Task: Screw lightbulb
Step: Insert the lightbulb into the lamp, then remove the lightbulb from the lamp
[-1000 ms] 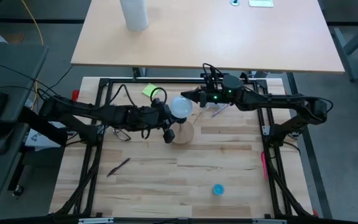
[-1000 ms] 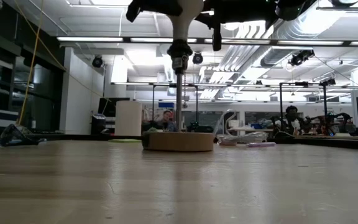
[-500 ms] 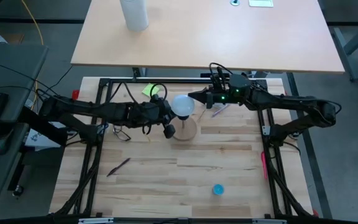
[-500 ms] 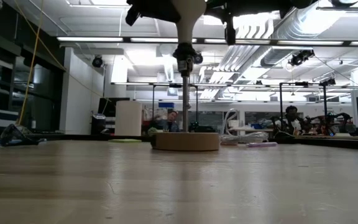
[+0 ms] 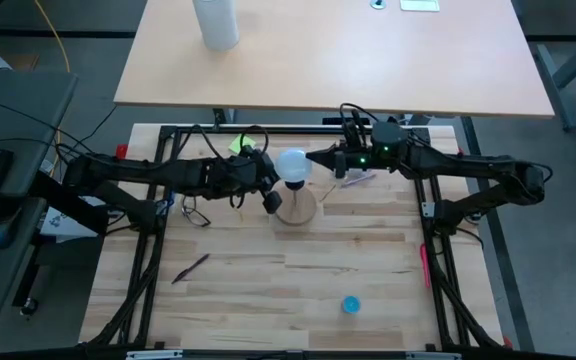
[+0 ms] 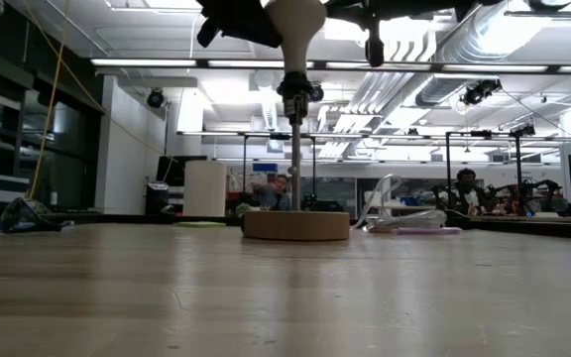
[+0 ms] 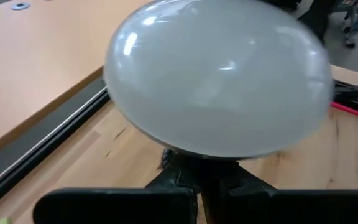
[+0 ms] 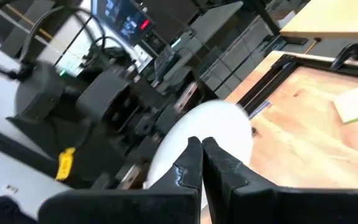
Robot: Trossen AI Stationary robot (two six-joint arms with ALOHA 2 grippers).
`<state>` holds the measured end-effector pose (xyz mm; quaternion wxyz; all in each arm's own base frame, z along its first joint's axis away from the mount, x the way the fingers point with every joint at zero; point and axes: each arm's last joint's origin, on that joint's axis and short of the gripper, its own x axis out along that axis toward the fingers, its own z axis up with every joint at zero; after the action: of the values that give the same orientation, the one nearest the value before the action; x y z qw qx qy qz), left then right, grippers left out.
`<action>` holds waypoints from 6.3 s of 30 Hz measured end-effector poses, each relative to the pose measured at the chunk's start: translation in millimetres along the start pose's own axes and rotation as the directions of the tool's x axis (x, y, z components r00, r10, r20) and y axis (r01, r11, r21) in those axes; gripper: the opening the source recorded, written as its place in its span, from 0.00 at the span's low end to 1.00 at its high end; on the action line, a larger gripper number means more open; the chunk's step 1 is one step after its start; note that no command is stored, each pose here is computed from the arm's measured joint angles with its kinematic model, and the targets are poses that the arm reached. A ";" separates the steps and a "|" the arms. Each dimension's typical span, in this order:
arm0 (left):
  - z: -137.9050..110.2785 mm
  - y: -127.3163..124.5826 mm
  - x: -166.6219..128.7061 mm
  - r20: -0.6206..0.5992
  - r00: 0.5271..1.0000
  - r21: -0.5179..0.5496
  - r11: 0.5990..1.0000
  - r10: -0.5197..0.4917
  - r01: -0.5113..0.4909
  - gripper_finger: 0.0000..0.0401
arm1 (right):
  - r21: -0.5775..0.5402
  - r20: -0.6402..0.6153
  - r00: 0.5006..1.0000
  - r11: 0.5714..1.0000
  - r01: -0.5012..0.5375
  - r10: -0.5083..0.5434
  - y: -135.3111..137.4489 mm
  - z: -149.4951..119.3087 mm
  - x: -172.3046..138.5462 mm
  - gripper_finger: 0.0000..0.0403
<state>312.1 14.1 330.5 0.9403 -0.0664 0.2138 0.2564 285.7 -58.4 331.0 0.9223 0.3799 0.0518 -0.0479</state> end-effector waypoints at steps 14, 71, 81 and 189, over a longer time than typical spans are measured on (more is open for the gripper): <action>6.0 21.7 8.8 0.001 0.997 0.003 0.997 0.074 -0.074 0.00 | -0.001 -0.084 0.995 0.998 -0.060 0.060 22.7 -19.0 -3.9 0.00; -12.9 -21.2 38.6 0.005 0.997 0.031 0.997 -0.074 0.074 0.00 | 0.097 0.118 0.986 0.987 -0.128 0.116 -37.4 26.0 23.3 0.00; -10.5 -14.8 40.5 0.022 1.000 0.041 0.999 -0.021 0.020 0.00 | 0.068 0.067 0.985 0.985 -0.162 0.157 -18.5 21.7 12.7 0.00; -5.7 33.1 45.7 -0.055 0.989 0.020 0.991 0.134 -0.133 0.00 | -0.161 -0.414 0.872 0.964 0.211 -0.260 27.2 43.1 -30.9 0.00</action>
<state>328.7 61.9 305.0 0.9151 -0.0512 0.2462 0.3151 261.1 -68.1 384.4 0.8946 0.3201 0.3033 -0.0718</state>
